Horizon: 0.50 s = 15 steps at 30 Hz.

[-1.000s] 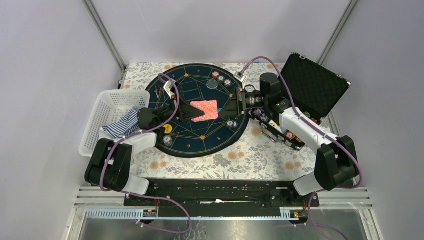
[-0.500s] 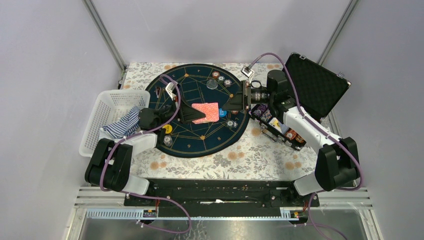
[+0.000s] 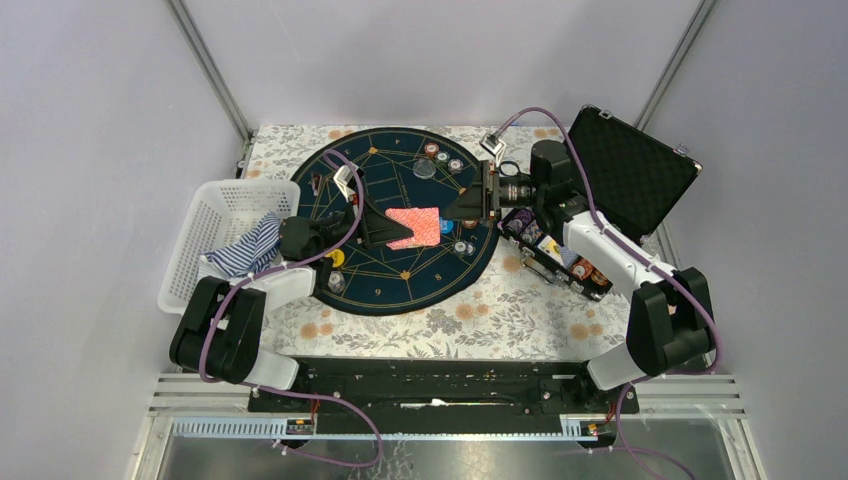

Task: Distribute texas hold em gaming equipment

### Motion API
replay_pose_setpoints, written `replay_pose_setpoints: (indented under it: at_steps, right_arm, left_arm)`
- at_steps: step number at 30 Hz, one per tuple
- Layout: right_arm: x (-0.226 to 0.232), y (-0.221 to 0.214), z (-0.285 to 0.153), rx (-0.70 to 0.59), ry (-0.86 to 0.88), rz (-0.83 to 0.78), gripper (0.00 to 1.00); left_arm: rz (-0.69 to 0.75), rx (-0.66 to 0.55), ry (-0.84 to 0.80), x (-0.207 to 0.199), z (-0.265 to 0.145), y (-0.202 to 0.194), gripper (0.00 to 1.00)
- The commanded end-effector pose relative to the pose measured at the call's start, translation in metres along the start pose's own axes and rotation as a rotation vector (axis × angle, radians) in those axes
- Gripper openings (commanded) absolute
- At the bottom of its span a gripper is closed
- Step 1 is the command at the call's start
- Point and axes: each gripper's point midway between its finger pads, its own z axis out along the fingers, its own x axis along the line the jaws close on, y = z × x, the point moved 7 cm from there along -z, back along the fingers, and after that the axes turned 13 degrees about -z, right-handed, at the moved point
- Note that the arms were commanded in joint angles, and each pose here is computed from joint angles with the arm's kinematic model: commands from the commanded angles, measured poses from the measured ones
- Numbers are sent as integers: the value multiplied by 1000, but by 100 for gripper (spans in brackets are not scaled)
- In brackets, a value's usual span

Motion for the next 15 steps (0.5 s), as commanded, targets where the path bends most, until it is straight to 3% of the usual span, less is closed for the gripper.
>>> replay_pose_setpoints:
  at_steps: [1, 15]
  right_arm:
    - [9, 12, 6, -15, 38, -63, 98]
    - [16, 9, 19, 8, 109, -54, 98]
  left_arm:
    - [115, 18, -59, -17, 2, -5, 0]
    - [94, 28, -46, -12, 7, -6, 5]
